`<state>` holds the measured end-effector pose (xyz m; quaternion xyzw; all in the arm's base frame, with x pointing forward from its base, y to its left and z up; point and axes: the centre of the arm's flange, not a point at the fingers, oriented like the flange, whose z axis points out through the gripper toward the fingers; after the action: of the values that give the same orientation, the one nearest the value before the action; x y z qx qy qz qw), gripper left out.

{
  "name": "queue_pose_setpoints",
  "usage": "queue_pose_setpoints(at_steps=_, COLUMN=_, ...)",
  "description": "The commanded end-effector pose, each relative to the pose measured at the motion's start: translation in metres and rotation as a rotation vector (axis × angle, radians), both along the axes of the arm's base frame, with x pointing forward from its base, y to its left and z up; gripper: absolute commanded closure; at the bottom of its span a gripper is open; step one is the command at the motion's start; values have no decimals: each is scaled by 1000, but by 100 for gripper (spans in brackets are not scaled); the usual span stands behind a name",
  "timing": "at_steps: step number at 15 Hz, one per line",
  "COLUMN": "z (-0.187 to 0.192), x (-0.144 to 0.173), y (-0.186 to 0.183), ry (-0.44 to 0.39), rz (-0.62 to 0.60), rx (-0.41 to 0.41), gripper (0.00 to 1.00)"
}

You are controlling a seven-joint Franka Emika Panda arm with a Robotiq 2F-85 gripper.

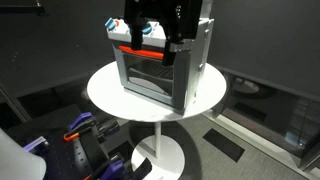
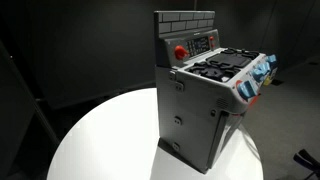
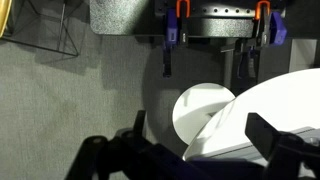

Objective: Press the orange button on the stove

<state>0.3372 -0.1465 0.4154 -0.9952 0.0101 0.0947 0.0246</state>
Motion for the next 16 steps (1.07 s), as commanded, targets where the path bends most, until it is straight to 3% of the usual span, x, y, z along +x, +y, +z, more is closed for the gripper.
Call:
queue_pose_setpoints(at_steps=1, z=0, x=0, y=0, ry=0, rz=0, rx=0, gripper=0)
queue_pose_setpoints(at_steps=5, z=1, x=2, y=-1, ry=-5, rz=-5, rx=-7, gripper=0)
queue_pose_setpoints(at_steps=8, z=12, x=15, y=2, ry=-53, rz=2, rx=-10, gripper=0)
queue_pose_setpoints(at_steps=16, z=66, x=71, y=31, ry=-248, rz=26, rx=45, gripper=0)
